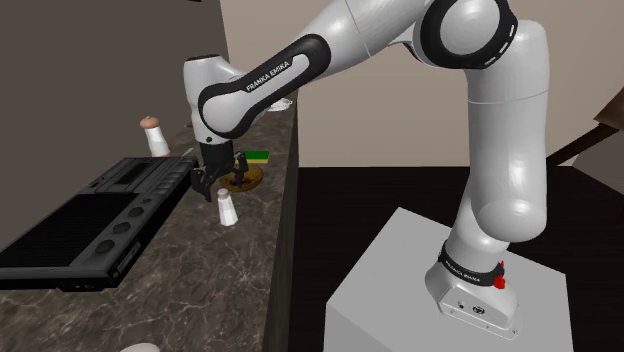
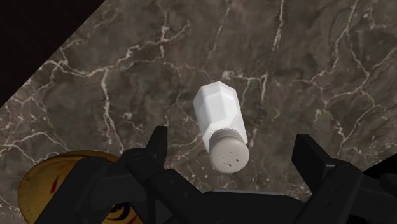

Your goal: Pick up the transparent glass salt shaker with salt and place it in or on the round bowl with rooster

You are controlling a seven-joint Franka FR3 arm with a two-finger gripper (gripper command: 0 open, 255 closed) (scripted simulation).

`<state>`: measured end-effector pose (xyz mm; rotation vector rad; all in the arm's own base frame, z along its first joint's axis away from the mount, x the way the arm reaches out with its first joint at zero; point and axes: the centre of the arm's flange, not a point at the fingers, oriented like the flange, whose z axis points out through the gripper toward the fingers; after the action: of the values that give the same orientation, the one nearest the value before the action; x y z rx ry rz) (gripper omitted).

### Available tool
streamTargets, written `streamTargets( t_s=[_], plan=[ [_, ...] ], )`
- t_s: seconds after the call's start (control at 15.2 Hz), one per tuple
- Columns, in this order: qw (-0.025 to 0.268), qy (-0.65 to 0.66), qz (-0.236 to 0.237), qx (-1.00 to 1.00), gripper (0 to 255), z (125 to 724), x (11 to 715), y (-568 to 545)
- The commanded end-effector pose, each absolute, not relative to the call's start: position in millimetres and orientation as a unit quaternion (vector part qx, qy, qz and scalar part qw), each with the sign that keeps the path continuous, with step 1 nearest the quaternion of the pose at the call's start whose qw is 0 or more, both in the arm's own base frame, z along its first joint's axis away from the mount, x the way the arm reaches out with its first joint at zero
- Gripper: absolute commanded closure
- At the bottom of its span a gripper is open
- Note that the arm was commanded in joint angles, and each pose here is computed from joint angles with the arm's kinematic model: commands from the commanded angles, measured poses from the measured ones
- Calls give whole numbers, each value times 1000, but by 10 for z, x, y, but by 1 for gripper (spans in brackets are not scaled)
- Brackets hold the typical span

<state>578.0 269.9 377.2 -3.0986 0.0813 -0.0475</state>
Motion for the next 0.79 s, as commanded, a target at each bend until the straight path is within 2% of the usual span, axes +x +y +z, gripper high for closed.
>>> streamTargets(
  t_s=[0.0, 0.26, 0.33, 0.73],
  plan=[
    [21, 26, -15, -999, 0, 3768, 5781, 2701],
    [21, 26, -15, -999, 0, 3769, 5781, 2700],
    [21, 26, -15, -999, 255, 3769, 5781, 2700],
    [21, 26, -15, -999, 255, 3769, 5782, 2701]
  ],
)
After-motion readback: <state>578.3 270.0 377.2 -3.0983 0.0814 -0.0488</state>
